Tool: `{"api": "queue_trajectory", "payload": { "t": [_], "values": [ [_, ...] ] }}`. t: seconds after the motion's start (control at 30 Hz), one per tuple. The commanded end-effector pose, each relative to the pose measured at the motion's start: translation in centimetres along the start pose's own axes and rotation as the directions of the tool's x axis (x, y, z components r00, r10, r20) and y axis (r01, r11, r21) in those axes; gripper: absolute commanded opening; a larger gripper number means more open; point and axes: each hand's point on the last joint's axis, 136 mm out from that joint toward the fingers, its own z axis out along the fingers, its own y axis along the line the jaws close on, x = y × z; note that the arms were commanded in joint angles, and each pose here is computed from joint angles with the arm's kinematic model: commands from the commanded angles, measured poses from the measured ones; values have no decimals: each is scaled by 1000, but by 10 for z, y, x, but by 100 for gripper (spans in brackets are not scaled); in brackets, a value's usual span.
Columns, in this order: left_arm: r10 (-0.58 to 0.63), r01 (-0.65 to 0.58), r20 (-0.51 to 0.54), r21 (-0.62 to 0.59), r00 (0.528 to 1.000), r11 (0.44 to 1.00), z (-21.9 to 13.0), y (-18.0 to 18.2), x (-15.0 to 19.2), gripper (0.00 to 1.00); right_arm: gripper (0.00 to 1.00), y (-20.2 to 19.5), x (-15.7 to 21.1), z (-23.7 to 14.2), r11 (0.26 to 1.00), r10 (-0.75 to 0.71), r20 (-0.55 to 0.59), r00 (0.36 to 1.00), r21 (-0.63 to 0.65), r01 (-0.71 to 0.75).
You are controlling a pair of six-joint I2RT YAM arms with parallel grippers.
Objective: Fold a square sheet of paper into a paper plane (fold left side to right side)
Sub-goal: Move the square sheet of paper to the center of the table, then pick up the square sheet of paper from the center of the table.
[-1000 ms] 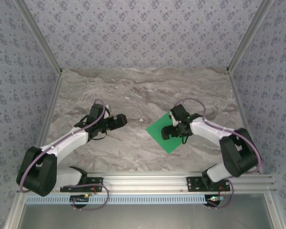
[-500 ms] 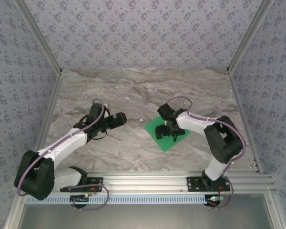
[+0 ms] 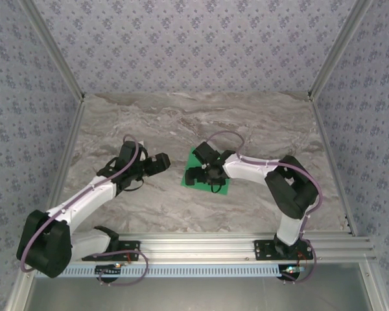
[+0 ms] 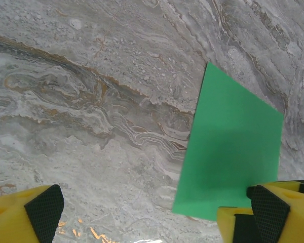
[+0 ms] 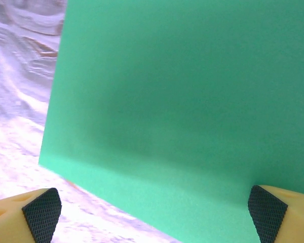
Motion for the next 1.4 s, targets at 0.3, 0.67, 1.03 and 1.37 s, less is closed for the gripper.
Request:
{"api": "queue_trajectory", "payload": {
  "t": [0.3,0.67,1.03,1.37],
  "values": [
    [-54,64,-89,116,995,991,20,-23,9,95,100,-15,-15,-35,989,-128,49,991,86,123],
    [-43,104,-289,198,956,975,78,-73,50,84,100,-115,-67,-35,982,-21,71,997,186,7],
    [-32,91,-371,144,928,985,112,-87,83,84,100,-125,-102,-20,985,10,72,997,169,-22],
    [-36,81,-394,98,918,992,118,-78,100,84,100,-94,-74,-2,990,-25,-10,1000,138,26]
  ]
}}
